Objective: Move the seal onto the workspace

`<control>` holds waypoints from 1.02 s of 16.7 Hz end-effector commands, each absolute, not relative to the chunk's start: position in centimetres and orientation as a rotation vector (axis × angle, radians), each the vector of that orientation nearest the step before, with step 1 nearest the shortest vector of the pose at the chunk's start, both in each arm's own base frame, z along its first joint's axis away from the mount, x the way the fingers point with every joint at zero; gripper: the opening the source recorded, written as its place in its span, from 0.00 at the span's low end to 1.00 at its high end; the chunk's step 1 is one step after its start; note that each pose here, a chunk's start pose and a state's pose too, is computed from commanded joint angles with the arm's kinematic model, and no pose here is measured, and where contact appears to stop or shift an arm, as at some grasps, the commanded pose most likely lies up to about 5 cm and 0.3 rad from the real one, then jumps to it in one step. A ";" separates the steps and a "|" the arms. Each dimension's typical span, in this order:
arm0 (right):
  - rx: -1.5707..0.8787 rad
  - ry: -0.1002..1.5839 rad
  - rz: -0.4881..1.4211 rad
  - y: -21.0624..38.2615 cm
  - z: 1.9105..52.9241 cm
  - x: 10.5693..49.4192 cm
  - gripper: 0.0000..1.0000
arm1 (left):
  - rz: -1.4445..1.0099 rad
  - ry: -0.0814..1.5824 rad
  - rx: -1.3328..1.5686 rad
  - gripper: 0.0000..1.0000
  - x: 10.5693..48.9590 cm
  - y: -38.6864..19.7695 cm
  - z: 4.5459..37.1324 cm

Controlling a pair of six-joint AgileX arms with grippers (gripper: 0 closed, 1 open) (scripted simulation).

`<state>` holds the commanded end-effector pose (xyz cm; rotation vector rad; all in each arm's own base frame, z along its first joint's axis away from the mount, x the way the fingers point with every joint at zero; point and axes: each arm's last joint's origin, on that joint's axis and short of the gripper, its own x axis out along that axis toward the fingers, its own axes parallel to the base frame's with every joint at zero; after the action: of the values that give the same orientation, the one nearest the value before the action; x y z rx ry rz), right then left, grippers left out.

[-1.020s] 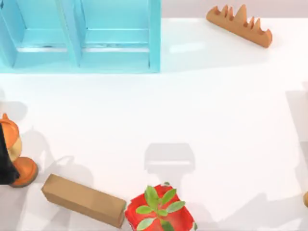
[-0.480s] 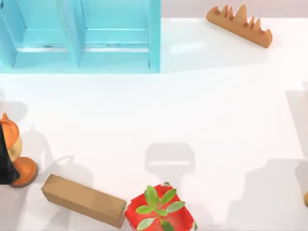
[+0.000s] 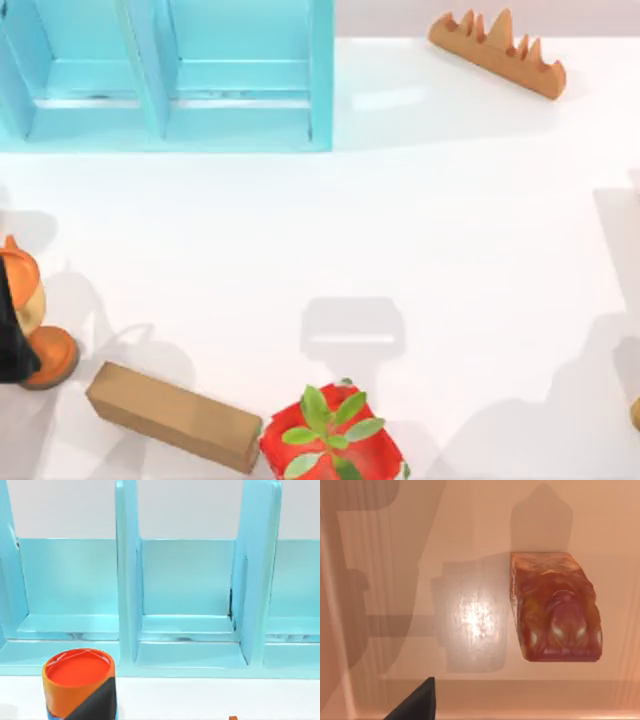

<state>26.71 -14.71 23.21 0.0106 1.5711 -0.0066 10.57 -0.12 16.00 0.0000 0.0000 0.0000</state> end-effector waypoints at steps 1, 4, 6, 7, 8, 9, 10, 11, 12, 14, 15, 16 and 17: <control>0.011 1.571 -0.007 -14.7 23.2 26.7 1.00 | 0.000 0.000 0.000 1.00 10.6 -0.1 16.0; 0.008 1.570 -0.005 -14.6 22.8 26.8 1.00 | 0.000 0.000 0.000 1.00 10.6 -0.1 16.0; 0.010 1.571 -0.006 -14.7 21.4 26.9 1.00 | 0.000 0.000 0.000 1.00 10.6 -0.1 16.0; 0.011 1.571 -0.007 -14.7 20.5 27.0 1.00 | 0.000 0.000 0.000 1.00 10.6 -0.1 16.0; 0.011 1.571 -0.007 -14.7 19.5 27.1 1.00 | 0.000 0.000 0.000 1.00 10.6 -0.1 16.0; 0.011 1.571 -0.007 -14.8 18.4 27.1 1.00 | 0.000 0.000 0.000 1.00 10.6 -0.1 16.0; 0.011 1.571 -0.007 -14.8 17.4 27.1 1.00 | 0.000 0.000 0.000 1.00 10.6 -0.1 16.0; 0.011 1.571 -0.006 -14.8 16.4 27.0 1.00 | 0.000 0.000 0.000 1.00 10.6 -0.1 16.0; 0.011 1.571 -0.006 -14.7 15.4 26.9 1.00 | 0.000 0.000 0.000 1.00 10.6 -0.1 16.0; 0.011 1.572 -0.006 -14.7 14.0 26.8 1.00 | 0.000 0.000 0.000 1.00 10.6 -0.1 16.0; 0.011 1.571 -0.007 -14.7 13.5 26.7 1.00 | 0.000 0.000 0.000 1.00 10.6 -0.1 16.0; 0.011 1.571 -0.007 -14.7 13.2 26.7 1.00 | 0.000 0.000 0.000 1.00 10.6 -0.1 16.0; 0.011 1.571 -0.007 -14.7 13.2 26.7 1.00 | 0.000 0.000 0.000 1.00 10.6 -0.1 16.0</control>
<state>26.71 -14.68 13.21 0.0106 1.5711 -0.0066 10.57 -0.12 16.00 0.0000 0.0000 0.0000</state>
